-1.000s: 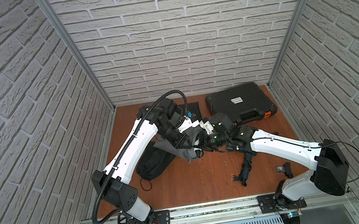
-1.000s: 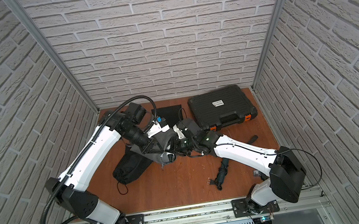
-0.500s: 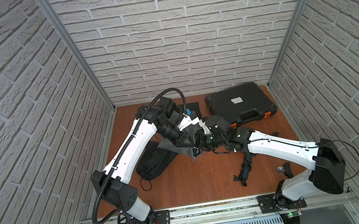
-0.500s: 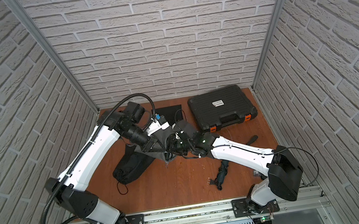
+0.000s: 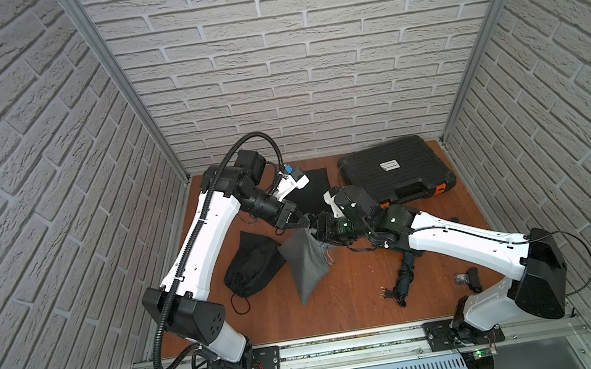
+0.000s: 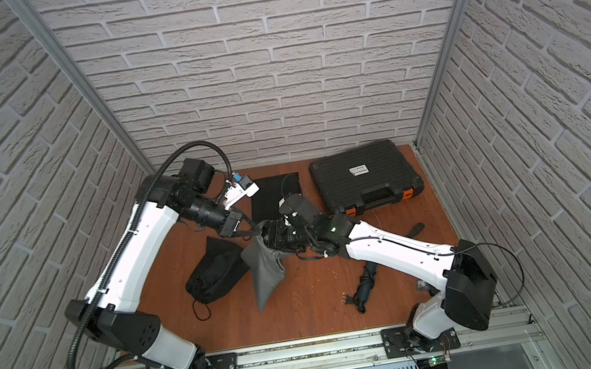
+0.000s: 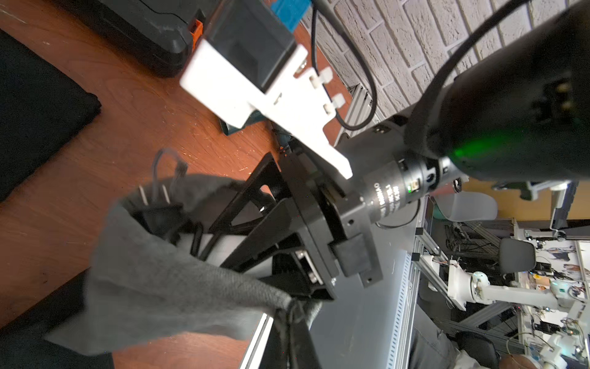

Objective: Pack away hair dryers
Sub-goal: Place the hair dryer in the drawstring bag, then place the drawstring bag at the center of the board, then pull the drawstrings on both sides of the drawstring bag.

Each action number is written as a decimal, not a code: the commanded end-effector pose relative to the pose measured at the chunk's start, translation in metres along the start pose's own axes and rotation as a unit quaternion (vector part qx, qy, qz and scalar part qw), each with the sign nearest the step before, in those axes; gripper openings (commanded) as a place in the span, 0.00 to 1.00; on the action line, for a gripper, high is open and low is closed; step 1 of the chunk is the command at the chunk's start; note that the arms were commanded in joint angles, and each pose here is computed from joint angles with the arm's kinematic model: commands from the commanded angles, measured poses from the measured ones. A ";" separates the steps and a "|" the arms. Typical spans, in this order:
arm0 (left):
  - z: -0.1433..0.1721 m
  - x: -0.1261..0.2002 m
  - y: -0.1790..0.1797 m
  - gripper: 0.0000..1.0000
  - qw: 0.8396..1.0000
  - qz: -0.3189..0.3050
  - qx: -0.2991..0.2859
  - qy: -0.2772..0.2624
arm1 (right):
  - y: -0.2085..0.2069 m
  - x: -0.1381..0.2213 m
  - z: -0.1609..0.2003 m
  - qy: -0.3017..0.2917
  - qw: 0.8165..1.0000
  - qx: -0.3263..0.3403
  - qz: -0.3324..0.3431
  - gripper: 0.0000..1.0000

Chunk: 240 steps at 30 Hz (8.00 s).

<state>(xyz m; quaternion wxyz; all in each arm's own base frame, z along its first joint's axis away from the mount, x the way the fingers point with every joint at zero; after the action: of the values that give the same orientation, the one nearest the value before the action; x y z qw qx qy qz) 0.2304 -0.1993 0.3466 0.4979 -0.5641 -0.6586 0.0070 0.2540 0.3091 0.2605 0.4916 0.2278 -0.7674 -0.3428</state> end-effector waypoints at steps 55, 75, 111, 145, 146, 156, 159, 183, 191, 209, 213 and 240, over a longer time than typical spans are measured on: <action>0.007 0.008 0.011 0.00 0.999 0.010 0.029 -0.043 | -0.056 0.011 0.021 0.012 0.995 0.001 0.097 0.59; 0.017 0.004 0.011 0.00 0.999 0.015 0.033 -0.035 | -0.065 0.028 -0.024 -0.123 0.963 0.084 0.226 0.02; 0.009 0.037 0.037 0.00 0.982 -0.176 0.017 -0.060 | 0.029 0.070 -0.044 -0.216 0.948 0.222 0.080 0.02; 0.086 0.048 0.083 0.00 0.956 -0.280 0.091 -0.010 | 0.035 -0.036 -0.004 -0.053 0.987 0.149 -0.026 0.02; 0.088 0.049 0.086 0.00 0.954 -0.282 0.097 -0.009 | 0.039 -0.039 -0.004 -0.050 0.987 0.147 -0.032 0.02; 0.096 0.060 0.093 0.18 0.953 -0.283 0.106 -0.002 | 0.055 -0.080 0.005 -0.031 0.992 0.103 -0.073 0.02; 0.096 0.065 0.089 0.43 0.952 -0.290 0.097 0.000 | 0.056 -0.092 0.005 -0.032 0.992 0.080 -0.092 0.02; 0.090 0.074 0.114 0.67 0.943 -0.305 0.130 -0.010 | 0.037 -0.116 0.012 0.030 0.991 0.105 -0.077 0.02; 0.087 0.080 0.134 0.65 0.962 -0.271 -0.013 0.023 | 0.039 -0.125 0.021 0.081 0.984 0.137 -0.078 0.02; 0.107 0.032 0.166 0.65 0.941 -0.268 -0.154 0.137 | 0.002 -0.112 0.023 0.131 0.974 0.182 -0.019 0.02; 0.104 0.028 0.174 0.66 0.936 -0.270 -0.177 0.138 | -0.004 -0.110 0.022 0.132 0.974 0.183 -0.009 0.02; 0.112 -0.014 0.177 0.53 0.914 -0.212 -0.260 0.227 | -0.009 -0.105 0.018 0.131 0.974 0.182 -0.008 0.02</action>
<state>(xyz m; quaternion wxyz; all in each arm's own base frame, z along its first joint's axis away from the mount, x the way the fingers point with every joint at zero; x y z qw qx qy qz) 0.2840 -0.0835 0.1876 0.4574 -0.5019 -0.6229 -0.3883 0.2806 0.3812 0.1724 0.5536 0.3486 -0.7396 -0.1578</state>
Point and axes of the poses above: each gripper's point midway between its finger pads, its own x axis back along the fingers, its own y axis along the line the jaws close on, z = x × y, the point moved 5 cm from there along x, back along the fingers, and after that the axes turned 1 degree about -x, right-handed, at the moved point
